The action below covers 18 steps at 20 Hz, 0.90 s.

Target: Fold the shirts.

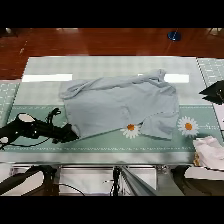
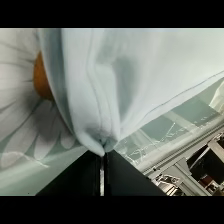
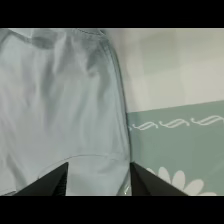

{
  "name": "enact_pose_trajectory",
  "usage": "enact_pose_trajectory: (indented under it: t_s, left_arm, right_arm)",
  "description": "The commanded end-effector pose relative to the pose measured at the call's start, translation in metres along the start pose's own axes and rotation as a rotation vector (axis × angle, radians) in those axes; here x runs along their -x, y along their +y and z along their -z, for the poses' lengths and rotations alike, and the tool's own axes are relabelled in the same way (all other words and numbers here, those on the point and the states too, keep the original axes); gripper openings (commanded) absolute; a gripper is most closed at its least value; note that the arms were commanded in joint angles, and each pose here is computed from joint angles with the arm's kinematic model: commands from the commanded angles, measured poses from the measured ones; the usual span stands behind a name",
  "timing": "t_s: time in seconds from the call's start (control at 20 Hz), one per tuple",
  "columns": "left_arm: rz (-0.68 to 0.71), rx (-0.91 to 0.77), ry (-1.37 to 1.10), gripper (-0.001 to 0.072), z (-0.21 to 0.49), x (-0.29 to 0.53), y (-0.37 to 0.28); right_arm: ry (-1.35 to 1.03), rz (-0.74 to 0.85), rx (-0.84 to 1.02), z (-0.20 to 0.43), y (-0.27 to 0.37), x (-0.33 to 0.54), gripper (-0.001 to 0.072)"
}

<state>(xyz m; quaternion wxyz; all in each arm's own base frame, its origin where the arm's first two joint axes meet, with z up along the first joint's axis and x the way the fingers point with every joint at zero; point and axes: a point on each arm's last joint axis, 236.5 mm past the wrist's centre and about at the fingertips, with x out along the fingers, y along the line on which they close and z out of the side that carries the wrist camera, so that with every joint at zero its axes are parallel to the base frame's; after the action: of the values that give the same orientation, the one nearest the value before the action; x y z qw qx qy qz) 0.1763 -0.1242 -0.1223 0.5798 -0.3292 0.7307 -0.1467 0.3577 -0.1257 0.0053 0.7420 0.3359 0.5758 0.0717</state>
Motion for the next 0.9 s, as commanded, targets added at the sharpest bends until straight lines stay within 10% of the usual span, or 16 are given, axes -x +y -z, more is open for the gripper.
enact_pose_trajectory:
  t_s: [0.0, 0.15, 0.7, 0.85]
  left_arm:
    - [-0.054, -0.028, -0.170, 0.0036, -0.038, 0.007, 0.009]
    - [-0.054, -0.034, -0.177, 0.0036, -0.038, 0.009, 0.008]
    - [-0.054, -0.037, -0.177, 0.0037, -0.039, 0.009, 0.008]
    - [-0.055, -0.052, -0.177, 0.0037, -0.039, 0.009, 0.008]
  right_arm:
    - [0.098, 0.072, -0.064, 0.022, -0.030, -0.014, 0.0477]
    - [0.171, -0.091, -0.083, 0.047, -0.015, -0.048, 0.0592]
    - [0.194, 0.048, 0.016, 0.057, -0.015, -0.111, 0.0587]
    - [0.205, 0.090, 0.054, 0.056, 0.006, -0.138, 0.0443]
